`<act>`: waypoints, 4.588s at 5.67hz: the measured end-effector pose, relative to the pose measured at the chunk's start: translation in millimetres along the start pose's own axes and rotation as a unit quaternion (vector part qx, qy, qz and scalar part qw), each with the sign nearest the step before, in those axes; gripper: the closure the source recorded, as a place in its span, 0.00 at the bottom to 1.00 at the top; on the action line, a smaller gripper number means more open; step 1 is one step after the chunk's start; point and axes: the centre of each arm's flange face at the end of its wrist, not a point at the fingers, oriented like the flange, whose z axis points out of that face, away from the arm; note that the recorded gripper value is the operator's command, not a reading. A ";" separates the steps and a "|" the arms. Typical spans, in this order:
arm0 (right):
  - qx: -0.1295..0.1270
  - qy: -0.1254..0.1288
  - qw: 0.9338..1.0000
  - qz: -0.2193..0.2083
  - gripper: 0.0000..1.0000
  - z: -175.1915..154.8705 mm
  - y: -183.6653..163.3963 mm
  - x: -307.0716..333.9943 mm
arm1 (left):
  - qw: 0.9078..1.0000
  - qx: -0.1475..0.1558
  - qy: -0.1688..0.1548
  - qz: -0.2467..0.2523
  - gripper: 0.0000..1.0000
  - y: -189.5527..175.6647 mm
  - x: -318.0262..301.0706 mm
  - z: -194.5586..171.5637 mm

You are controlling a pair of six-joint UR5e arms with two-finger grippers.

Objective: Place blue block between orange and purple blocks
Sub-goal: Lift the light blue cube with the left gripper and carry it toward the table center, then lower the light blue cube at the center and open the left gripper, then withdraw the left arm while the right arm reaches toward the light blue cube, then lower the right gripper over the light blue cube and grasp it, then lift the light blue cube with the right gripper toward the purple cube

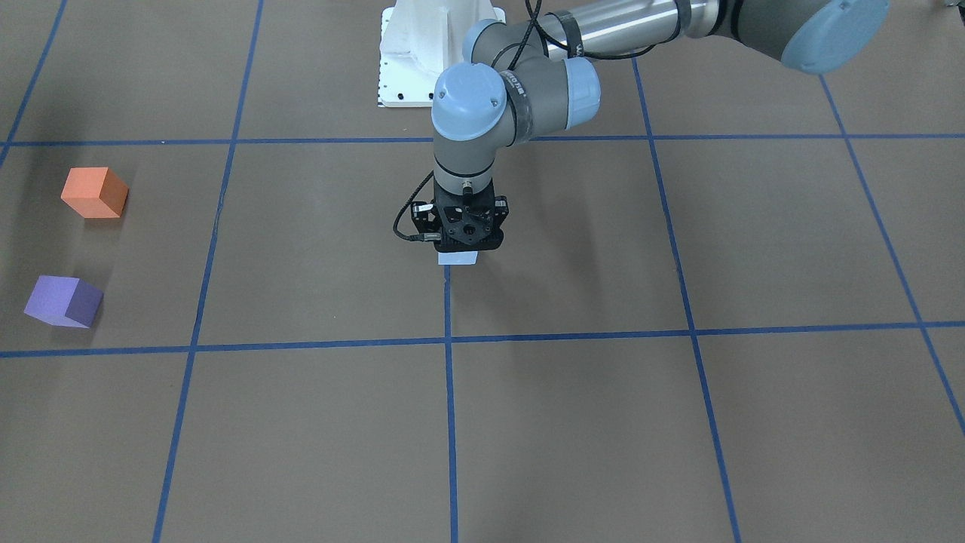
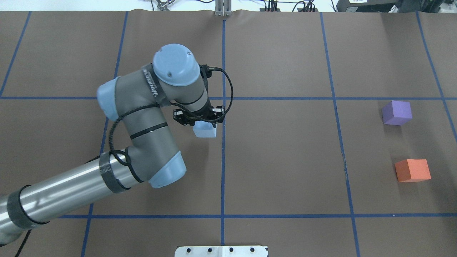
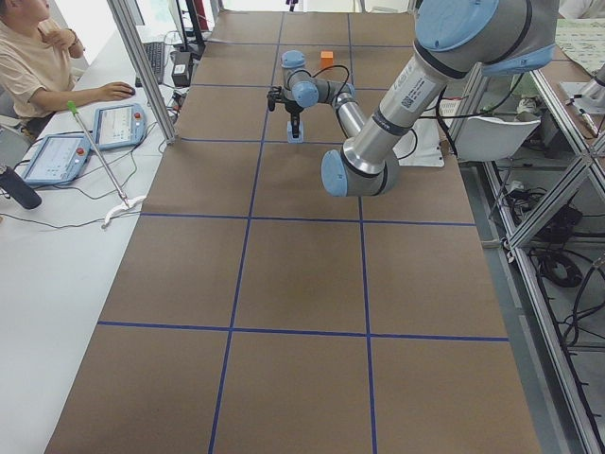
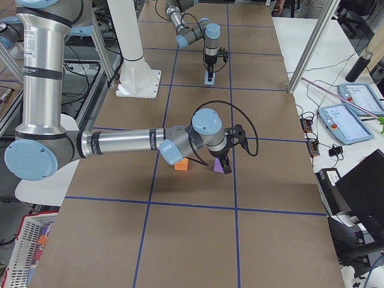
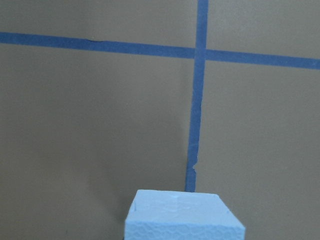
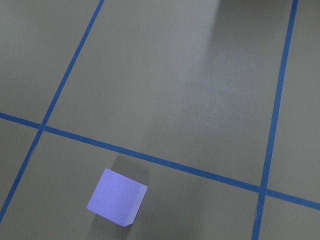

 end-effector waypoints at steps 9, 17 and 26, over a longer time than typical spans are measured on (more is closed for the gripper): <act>-0.033 -0.096 0.993 0.056 0.00 79.9 -114.9 -346.9 | 0.984 0.038 -0.068 0.160 0.00 -33.5 -258.0 -125.3; -0.061 0.051 0.994 0.076 0.01 247.2 -25.0 -695.8 | 0.965 -0.042 -0.057 0.253 0.00 -111.6 -739.1 -204.2; -0.052 0.055 0.995 0.059 1.00 247.4 -101.5 -653.2 | 0.971 -0.049 -0.052 0.228 0.00 -107.6 -762.5 -196.6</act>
